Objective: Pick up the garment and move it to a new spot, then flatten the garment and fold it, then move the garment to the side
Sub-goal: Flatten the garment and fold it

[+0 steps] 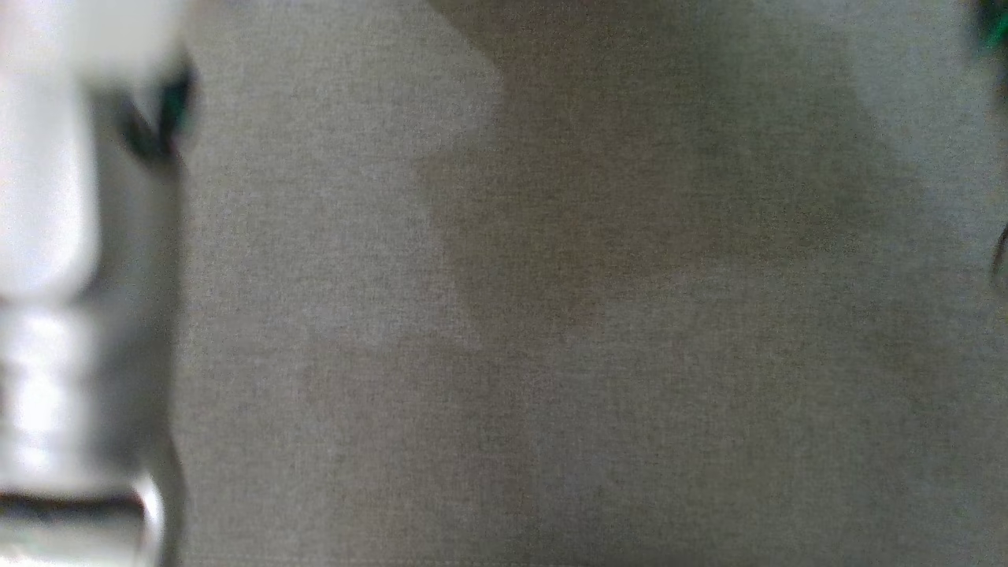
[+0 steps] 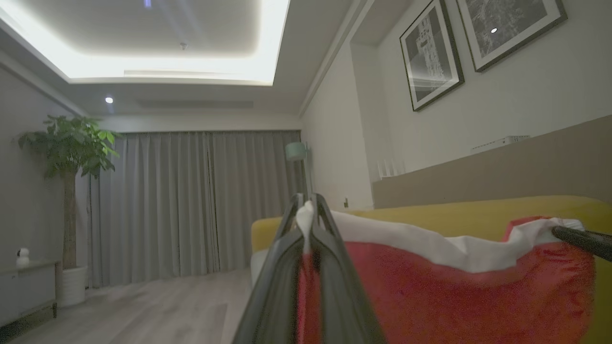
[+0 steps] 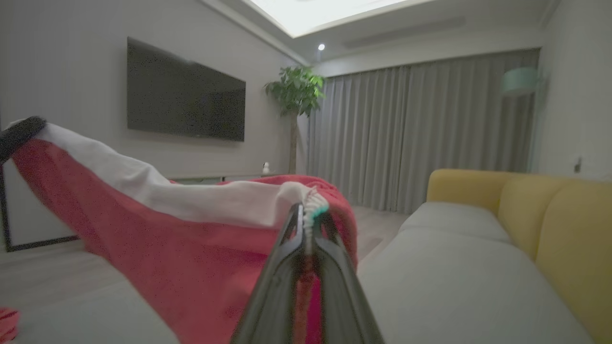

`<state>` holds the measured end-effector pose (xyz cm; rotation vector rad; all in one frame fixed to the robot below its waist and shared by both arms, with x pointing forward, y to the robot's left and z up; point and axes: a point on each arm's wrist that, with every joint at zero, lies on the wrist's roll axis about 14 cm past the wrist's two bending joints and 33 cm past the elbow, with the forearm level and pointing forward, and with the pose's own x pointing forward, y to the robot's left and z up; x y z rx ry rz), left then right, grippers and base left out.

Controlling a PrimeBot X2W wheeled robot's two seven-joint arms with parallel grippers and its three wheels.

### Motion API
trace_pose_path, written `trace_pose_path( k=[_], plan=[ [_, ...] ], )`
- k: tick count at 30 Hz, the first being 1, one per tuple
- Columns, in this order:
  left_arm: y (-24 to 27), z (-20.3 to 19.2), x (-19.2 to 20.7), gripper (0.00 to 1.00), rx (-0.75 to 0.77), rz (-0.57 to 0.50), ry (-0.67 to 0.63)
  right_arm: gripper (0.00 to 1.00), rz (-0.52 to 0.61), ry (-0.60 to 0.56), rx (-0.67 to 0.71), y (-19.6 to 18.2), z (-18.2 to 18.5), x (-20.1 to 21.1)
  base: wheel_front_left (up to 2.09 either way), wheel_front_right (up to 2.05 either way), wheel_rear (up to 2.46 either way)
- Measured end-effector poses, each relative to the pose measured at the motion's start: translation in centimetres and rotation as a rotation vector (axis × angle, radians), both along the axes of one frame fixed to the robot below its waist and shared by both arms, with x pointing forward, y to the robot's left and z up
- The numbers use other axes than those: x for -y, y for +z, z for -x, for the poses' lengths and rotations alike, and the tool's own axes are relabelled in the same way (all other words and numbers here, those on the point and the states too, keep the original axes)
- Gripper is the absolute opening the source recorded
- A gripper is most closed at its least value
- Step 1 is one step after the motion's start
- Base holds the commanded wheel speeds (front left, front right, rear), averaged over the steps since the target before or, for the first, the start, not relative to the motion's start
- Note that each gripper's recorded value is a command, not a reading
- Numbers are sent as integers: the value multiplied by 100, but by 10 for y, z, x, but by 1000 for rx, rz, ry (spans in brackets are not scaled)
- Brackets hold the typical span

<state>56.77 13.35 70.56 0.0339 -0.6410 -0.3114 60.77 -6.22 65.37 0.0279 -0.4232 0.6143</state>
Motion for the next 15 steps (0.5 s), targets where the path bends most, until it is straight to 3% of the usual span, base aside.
trace_pose_path(
  k=[5, 7, 10, 15],
  plan=[
    [-125, 34, -3, 0, -343, 112, -4, 0, 83, 98, -294, -118, 59, -14, 0, 0, 0],
    [-179, 59, -2, 0, -502, 122, -1, 0, 61, 111, -402, -148, 86, -13, 0, 0, 0],
    [-229, 101, 1, 0, -663, 170, 11, 0, 39, 120, -505, -175, 124, -10, 0, 0, 0],
    [-255, 150, -5, 0, -763, 240, 55, 0, -19, 80, -607, -194, 173, 4, 0, 0, 0]
  ],
)
